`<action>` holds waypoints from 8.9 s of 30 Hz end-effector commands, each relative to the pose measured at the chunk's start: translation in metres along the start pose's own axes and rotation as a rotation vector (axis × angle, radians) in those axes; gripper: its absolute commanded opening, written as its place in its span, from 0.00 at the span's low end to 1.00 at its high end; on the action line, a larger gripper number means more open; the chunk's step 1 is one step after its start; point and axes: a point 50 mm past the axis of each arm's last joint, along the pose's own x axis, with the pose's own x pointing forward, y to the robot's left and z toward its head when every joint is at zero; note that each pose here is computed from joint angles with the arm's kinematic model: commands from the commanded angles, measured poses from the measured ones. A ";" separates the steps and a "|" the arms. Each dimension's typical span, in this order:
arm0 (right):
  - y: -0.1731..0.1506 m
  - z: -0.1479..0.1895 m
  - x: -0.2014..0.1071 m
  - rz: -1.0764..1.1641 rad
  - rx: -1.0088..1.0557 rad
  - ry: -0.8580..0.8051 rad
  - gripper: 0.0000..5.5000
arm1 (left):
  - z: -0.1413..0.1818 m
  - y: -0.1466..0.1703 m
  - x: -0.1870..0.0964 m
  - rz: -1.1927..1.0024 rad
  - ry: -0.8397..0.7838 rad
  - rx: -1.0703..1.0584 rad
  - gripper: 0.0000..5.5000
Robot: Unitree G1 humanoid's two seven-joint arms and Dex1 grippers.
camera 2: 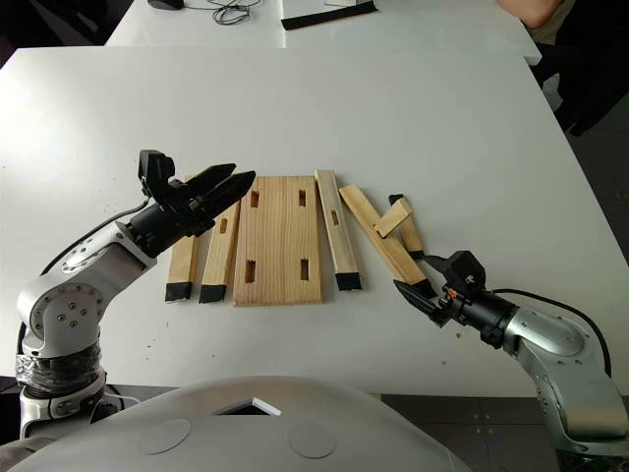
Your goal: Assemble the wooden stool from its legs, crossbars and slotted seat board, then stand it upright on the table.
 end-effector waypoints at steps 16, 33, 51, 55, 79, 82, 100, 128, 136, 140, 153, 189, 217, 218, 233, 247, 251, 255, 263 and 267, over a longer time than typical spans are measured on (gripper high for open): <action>-0.005 -0.004 0.003 -0.055 -0.012 -0.015 0.68 | 0.002 0.001 0.001 -0.006 0.021 0.019 0.56; 0.009 -0.001 -0.007 0.013 0.048 -0.063 0.68 | -0.002 -0.002 -0.003 0.005 0.022 0.008 0.56; 0.011 -0.030 0.006 -0.006 0.031 0.029 0.68 | -0.003 -0.005 0.002 -0.014 0.042 0.006 0.56; 0.008 -0.028 0.012 -0.020 0.024 0.016 0.68 | -0.003 -0.004 0.004 -0.018 0.049 0.007 0.56; -0.004 -0.023 0.021 -0.048 0.017 0.000 0.38 | 0.004 0.010 0.000 0.039 0.031 0.028 0.56; -0.006 -0.019 0.020 -0.061 0.036 -0.025 0.38 | 0.006 0.021 -0.005 0.081 0.027 0.036 0.56; -0.016 0.087 -0.008 0.208 0.131 -0.411 0.38 | 0.042 0.037 0.002 -0.035 0.004 0.065 0.56; 0.004 0.148 -0.018 0.899 0.188 -0.418 0.38 | 0.053 -0.066 0.015 -0.733 -0.004 -0.169 0.76; 0.012 0.150 -0.016 0.929 0.137 -0.414 0.38 | 0.060 -0.071 0.016 -0.762 -0.006 -0.172 0.76; 0.014 0.148 -0.014 0.932 0.128 -0.405 0.38 | 0.056 -0.068 0.018 -0.736 0.015 -0.151 0.76; 0.018 0.143 -0.011 0.940 0.102 -0.365 0.38 | 0.045 -0.070 0.018 -0.744 0.072 -0.106 0.47; 0.002 0.049 -0.011 0.413 0.055 -0.136 0.79 | 0.091 -0.013 0.012 -0.447 0.159 0.389 0.37; 0.018 0.024 -0.023 0.211 0.068 -0.152 0.79 | 0.040 0.008 -0.050 -0.501 0.435 0.538 0.37; 0.019 0.024 -0.023 0.211 0.070 -0.153 0.79 | 0.040 0.008 -0.051 -0.507 0.439 0.547 0.37; 0.019 0.025 -0.019 0.182 0.066 -0.174 0.79 | 0.038 0.014 -0.062 -0.509 0.498 0.555 0.37; 0.021 0.023 -0.019 0.161 0.077 -0.187 0.79 | 0.047 0.004 -0.057 -0.551 0.473 0.572 0.37; 0.022 0.022 -0.019 0.155 0.080 -0.189 0.79 | 0.060 -0.007 -0.049 -0.582 0.426 0.568 0.37; 0.024 0.021 -0.020 0.147 0.085 -0.192 0.79 | 0.064 -0.014 -0.050 -0.616 0.446 0.553 0.37; 0.030 0.017 -0.020 0.131 0.103 -0.199 0.79 | 0.067 -0.002 -0.051 -0.602 0.490 0.574 0.37; 0.030 0.017 -0.017 0.132 0.101 -0.199 0.79 | 0.063 0.004 -0.053 -0.600 0.509 0.580 0.37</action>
